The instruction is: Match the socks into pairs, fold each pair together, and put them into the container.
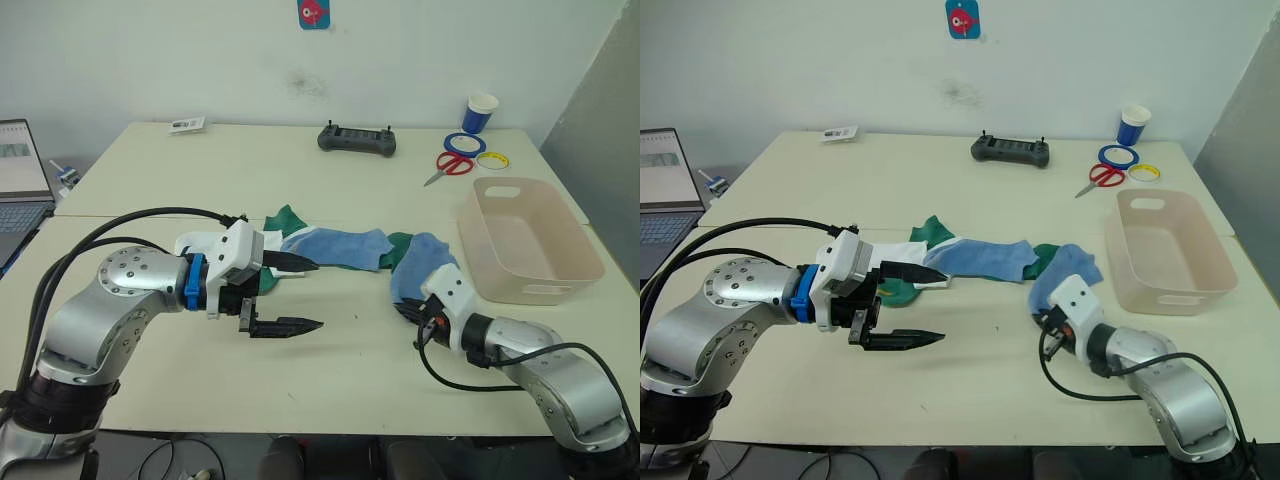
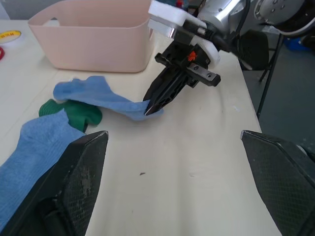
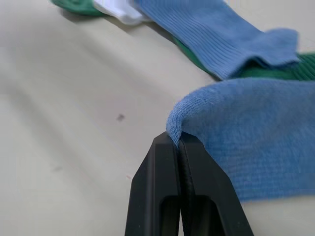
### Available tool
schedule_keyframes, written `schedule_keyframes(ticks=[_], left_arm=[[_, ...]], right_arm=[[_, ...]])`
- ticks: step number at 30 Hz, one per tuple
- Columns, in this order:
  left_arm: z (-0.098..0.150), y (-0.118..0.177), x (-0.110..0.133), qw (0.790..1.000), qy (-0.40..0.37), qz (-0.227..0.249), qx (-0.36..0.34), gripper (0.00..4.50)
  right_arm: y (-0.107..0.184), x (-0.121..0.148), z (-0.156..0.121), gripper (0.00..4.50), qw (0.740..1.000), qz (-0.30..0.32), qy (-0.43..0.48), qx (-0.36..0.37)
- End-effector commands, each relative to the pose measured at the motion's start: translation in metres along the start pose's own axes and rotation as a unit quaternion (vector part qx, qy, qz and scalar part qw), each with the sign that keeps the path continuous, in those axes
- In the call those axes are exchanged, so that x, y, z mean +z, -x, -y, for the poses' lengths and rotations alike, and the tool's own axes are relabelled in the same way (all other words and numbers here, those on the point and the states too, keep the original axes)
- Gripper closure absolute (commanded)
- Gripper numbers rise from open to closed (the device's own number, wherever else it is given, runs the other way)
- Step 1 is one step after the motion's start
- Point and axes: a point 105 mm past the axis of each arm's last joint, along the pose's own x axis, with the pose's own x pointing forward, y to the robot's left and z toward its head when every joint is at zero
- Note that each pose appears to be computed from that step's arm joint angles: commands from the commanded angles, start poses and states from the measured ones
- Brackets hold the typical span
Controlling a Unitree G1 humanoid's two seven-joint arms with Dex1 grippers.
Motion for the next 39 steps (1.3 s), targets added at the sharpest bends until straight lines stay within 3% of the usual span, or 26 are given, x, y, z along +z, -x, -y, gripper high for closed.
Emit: schedule_keyframes(ticks=[1,10,13,23,24,30,39], left_arm=[[0.005,0.009,-0.003,1.000,0.004,-0.016,-0.003,0.00],[0.016,0.033,-0.026,0.997,0.044,-0.065,0.009,0.00],[0.017,0.036,-0.030,0.996,0.052,-0.067,0.020,0.00],[0.017,0.041,-0.067,0.984,0.146,-0.057,0.089,0.00],[0.017,0.042,-0.072,0.979,0.169,-0.051,0.101,0.00],[0.019,0.021,-0.087,0.954,0.256,-0.018,0.155,0.00],[0.003,-0.025,-0.111,0.924,0.307,-0.040,0.224,0.00]], right_arm=[[-0.017,0.012,-0.023,4.49,0.997,0.009,0.004,0.072],[-0.072,0.024,-0.062,4.49,0.989,0.007,-0.051,0.139],[-0.072,0.026,-0.061,3.76,0.990,0.014,-0.048,0.133],[-0.040,0.033,-0.041,0.16,0.995,0.024,0.000,0.096],[-0.034,0.034,-0.035,0.04,0.996,0.028,0.013,0.080],[0.007,0.028,-0.013,0.04,0.997,0.046,0.057,0.012],[0.042,-0.001,0.024,0.04,0.992,0.031,0.034,-0.117]])
